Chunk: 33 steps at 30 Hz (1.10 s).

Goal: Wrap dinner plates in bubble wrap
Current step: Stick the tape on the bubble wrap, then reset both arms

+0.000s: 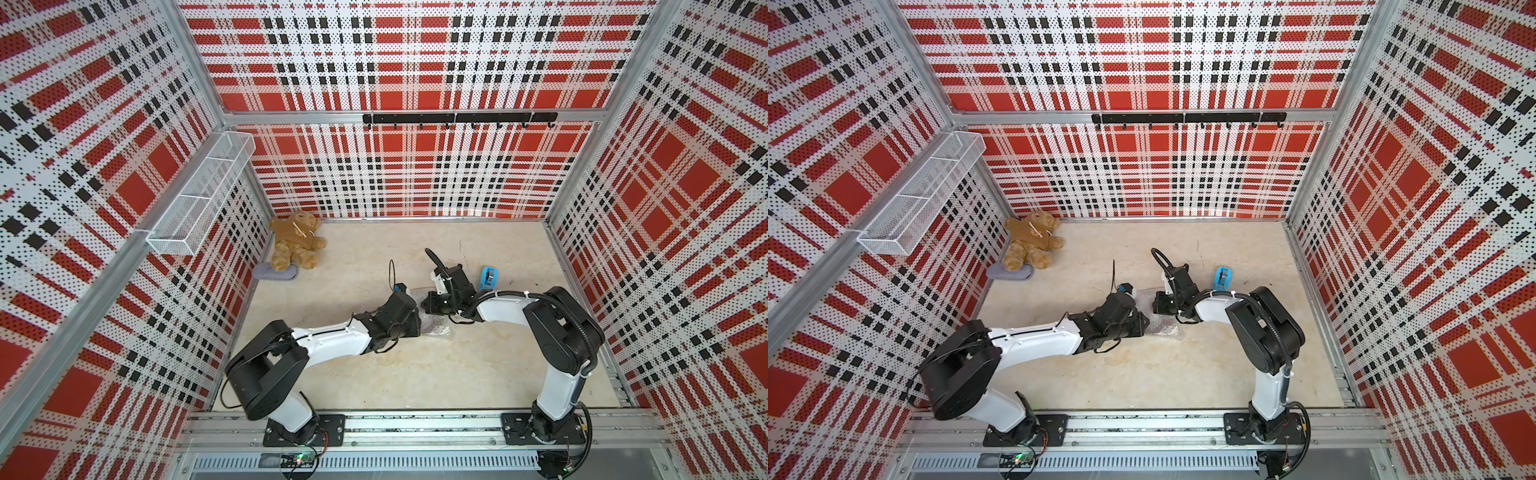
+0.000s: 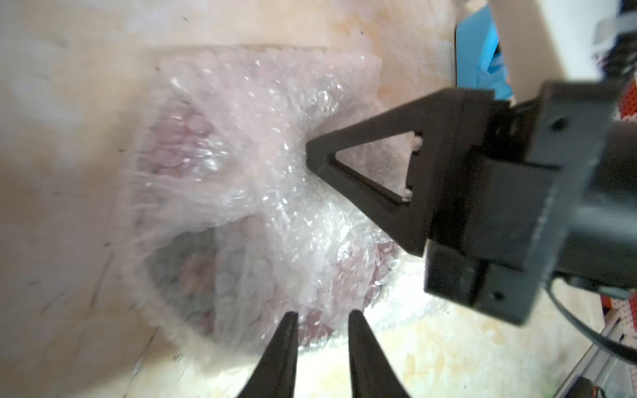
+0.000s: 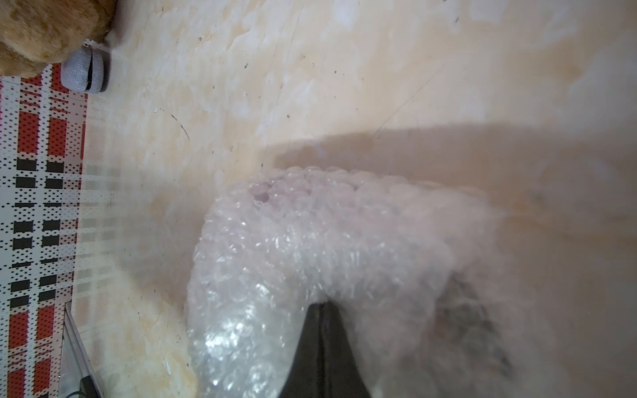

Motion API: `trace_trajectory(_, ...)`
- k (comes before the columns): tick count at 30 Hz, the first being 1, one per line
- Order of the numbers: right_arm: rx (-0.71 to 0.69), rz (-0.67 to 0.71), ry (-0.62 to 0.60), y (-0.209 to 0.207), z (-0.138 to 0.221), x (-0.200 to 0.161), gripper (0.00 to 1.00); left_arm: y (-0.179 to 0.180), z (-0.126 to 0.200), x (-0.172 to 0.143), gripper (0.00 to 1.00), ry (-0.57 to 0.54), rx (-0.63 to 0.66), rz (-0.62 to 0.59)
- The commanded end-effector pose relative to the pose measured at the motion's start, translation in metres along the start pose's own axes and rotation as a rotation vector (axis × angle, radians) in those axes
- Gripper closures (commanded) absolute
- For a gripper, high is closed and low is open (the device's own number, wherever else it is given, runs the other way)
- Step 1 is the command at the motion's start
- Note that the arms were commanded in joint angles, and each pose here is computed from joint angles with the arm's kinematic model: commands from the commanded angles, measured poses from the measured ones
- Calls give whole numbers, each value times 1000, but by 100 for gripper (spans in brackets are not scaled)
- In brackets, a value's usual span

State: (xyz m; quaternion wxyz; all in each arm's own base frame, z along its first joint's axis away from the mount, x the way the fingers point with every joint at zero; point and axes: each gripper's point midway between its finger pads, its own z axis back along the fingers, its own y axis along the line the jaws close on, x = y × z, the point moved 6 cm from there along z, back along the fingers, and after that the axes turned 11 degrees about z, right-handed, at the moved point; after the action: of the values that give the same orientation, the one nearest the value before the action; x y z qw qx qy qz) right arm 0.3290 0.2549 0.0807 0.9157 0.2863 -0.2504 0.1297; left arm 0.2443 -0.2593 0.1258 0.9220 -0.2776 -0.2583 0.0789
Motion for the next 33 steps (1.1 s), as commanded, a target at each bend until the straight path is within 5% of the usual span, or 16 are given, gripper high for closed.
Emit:
trace_trajectory(1, -33, 1, 43, -4, 1, -8, 100, -2, 34, 26, 65, -159, 49, 31)
trace_trajectory(4, 14, 47, -76, 18, 30, 20, 100, 10, 63, 55, 59, -336, 132, 41)
trace_trajectory(7, -14, 81, -213, 28, 69, 43, 83, 49, 94, 90, 50, -523, 280, 95)
trace_trajectory(10, -148, 55, -396, 11, 116, 52, 57, 105, 126, 122, 37, -733, 424, 189)
trace_trajectory(12, -263, 19, -536, -14, 152, 50, 28, 148, 150, 136, 31, -878, 538, 268)
trace_trajectory(13, -305, 1, -576, -29, 164, 45, 2, 162, 159, 140, 29, -931, 571, 291)
trace_trajectory(18, -713, -79, -692, -120, 232, 17, 0, 233, 201, 143, 7, -1151, 763, 375)
trace_trajectory(19, -777, -85, -692, -134, 239, 11, 0, 242, 199, 142, 1, -1159, 746, 369)
trace_trajectory(23, -956, -7, -674, -179, 243, -9, 0, 255, 175, 144, 2, -1137, 580, 253)
trace_trajectory(28, -806, 161, -716, -193, 218, 0, 0, 240, 128, 170, 2, -1007, 535, 11)
trace_trajectory(33, -655, 311, -801, -186, 201, 19, 0, 220, 103, 184, 2, -1014, 434, -137)
